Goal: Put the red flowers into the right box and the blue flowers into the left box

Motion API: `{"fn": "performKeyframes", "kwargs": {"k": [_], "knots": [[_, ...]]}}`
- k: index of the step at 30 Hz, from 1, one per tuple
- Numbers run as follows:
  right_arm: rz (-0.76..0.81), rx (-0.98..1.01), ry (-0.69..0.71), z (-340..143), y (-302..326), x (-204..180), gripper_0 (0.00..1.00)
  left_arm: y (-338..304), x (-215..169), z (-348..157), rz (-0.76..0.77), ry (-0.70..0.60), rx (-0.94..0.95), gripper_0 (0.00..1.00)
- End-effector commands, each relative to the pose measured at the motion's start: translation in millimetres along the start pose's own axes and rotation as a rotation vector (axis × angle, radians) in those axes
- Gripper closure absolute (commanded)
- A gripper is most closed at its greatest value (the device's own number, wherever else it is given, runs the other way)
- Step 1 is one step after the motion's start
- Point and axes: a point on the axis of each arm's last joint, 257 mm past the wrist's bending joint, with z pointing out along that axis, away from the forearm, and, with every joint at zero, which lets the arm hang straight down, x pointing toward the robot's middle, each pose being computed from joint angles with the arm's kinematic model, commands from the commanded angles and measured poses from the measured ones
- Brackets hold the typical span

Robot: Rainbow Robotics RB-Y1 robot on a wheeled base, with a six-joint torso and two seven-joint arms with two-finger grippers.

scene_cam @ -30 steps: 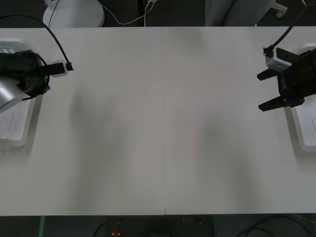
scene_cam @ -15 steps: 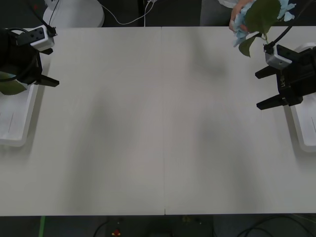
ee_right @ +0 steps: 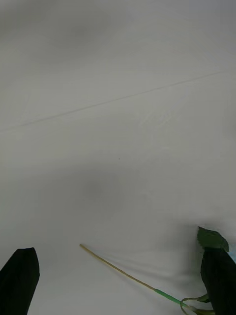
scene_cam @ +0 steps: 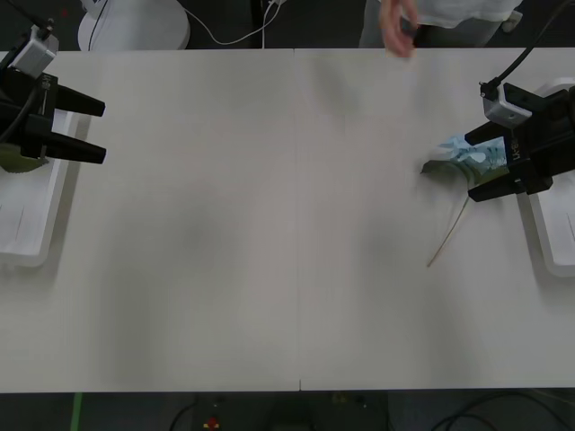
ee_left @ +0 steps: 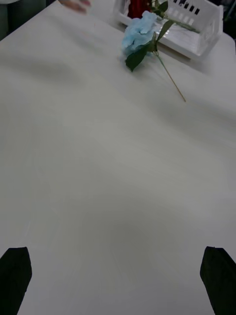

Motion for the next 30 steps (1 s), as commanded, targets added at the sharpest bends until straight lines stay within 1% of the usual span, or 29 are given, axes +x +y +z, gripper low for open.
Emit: {"fn": "performKeyframes", "kwargs": {"k": [1, 11, 14, 15, 16, 21, 22, 23, 25, 27, 29, 30], "knots": [[-0.006, 0.023, 0.054, -18, -6, 15, 0.05, -2, -23, -7, 0.010, -0.055, 0.007, 0.00], [-0.001, 0.012, 0.077, -20, -3, 20, 0.05, 2, -22, -6, 0.002, -0.064, -0.008, 0.00], [0.140, 0.015, 0.090, -20, -2, 22, 0.05, 5, -21, -6, 0.002, -0.061, -0.019, 0.00], [0.232, 0.024, 0.100, -20, -1, 20, 0.05, 6, -21, -6, 0.002, -0.061, -0.024, 0.00], [0.271, 0.031, 0.106, -20, -2, 20, 0.05, 6, -20, -6, 0.001, -0.059, -0.024, 0.00], [0.681, 0.114, 0.152, -16, -2, 16, 0.05, 6, -16, -5, -0.010, -0.061, -0.029, 0.00], [0.729, 0.124, 0.151, -16, -3, 15, 0.05, 6, -15, -5, -0.011, -0.061, -0.030, 0.00], [0.829, 0.139, 0.151, -14, -3, 16, 0.05, 6, -14, -5, -0.014, -0.060, -0.031, 0.00], [0.980, 0.162, 0.146, -9, -4, 17, 0.05, 7, -14, -6, -0.014, -0.062, -0.033, 0.00], [1.088, 0.207, 0.150, -9, -11, 23, 0.05, 7, -14, -5, -0.014, -0.060, -0.033, 0.00], [1.152, 0.237, 0.153, -7, -14, 28, 0.05, 7, -13, -6, -0.014, -0.059, -0.034, 0.00], [1.235, 0.272, 0.159, -7, -18, 35, 0.05, 8, -14, -6, -0.014, -0.059, -0.035, 0.00]]}}
